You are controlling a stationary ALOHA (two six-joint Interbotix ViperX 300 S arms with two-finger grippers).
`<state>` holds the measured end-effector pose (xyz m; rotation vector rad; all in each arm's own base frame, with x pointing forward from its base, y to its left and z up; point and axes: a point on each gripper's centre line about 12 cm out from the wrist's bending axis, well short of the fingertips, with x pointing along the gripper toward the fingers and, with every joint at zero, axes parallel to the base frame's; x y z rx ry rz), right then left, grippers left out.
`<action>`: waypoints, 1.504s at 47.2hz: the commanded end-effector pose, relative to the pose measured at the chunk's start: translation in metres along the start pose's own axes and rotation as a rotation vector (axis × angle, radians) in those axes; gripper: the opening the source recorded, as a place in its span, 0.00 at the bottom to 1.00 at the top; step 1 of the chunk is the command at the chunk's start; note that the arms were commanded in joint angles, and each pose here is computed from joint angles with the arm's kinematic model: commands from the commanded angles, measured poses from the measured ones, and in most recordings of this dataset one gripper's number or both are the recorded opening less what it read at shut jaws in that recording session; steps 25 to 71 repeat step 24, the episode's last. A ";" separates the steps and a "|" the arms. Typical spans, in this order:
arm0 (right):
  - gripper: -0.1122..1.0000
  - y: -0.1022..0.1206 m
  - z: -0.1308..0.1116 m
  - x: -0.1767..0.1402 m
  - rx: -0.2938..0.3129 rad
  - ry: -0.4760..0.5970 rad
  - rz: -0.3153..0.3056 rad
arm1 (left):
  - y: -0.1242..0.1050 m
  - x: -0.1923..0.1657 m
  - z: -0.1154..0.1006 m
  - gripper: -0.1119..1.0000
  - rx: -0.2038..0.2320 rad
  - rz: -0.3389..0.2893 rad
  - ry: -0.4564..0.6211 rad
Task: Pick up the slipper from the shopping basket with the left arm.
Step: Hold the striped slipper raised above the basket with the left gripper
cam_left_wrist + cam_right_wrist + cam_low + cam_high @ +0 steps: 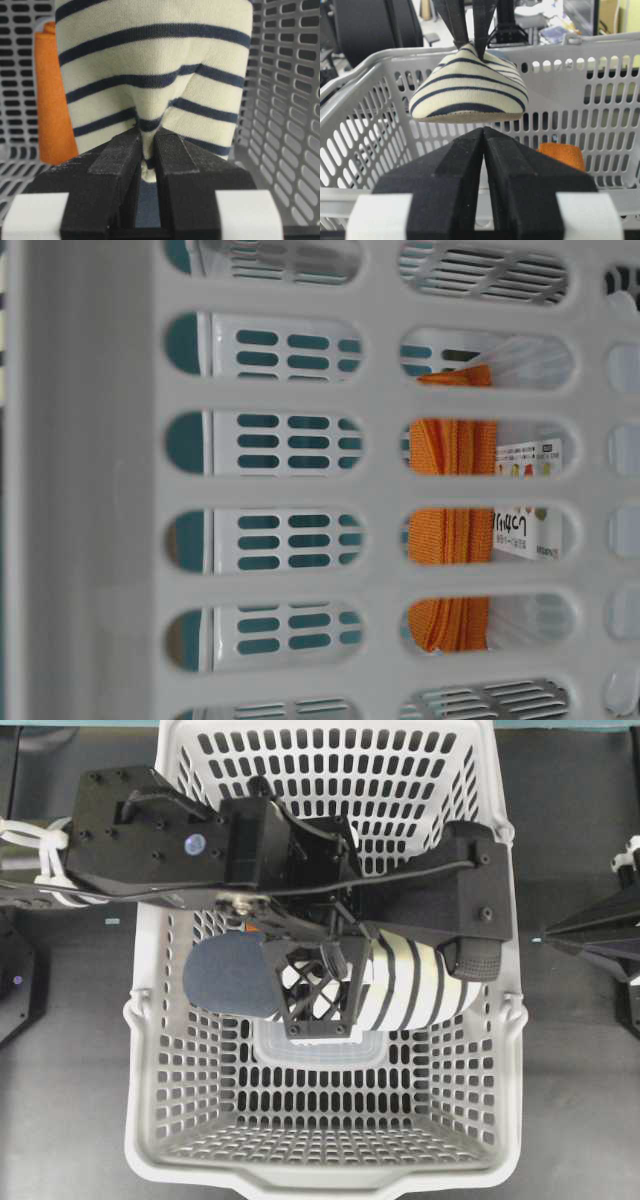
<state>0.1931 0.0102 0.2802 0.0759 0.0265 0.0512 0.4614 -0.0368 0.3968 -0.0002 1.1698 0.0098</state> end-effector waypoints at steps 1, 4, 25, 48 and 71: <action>0.10 0.001 0.004 0.001 0.003 -0.011 0.003 | 0.001 -0.011 0.001 0.16 -0.005 0.001 -0.029; 0.10 0.001 0.003 0.001 0.003 -0.009 0.003 | 0.002 -0.011 0.001 0.16 -0.005 0.001 -0.028; 0.10 0.001 0.004 -0.001 0.003 -0.017 0.004 | 0.003 -0.010 -0.001 0.16 -0.008 0.004 -0.006; 0.10 0.001 0.004 -0.001 0.003 -0.017 0.004 | 0.003 -0.010 -0.001 0.16 -0.008 0.004 -0.006; 0.10 0.001 0.004 -0.001 0.003 -0.017 0.004 | 0.003 -0.010 -0.001 0.16 -0.008 0.004 -0.006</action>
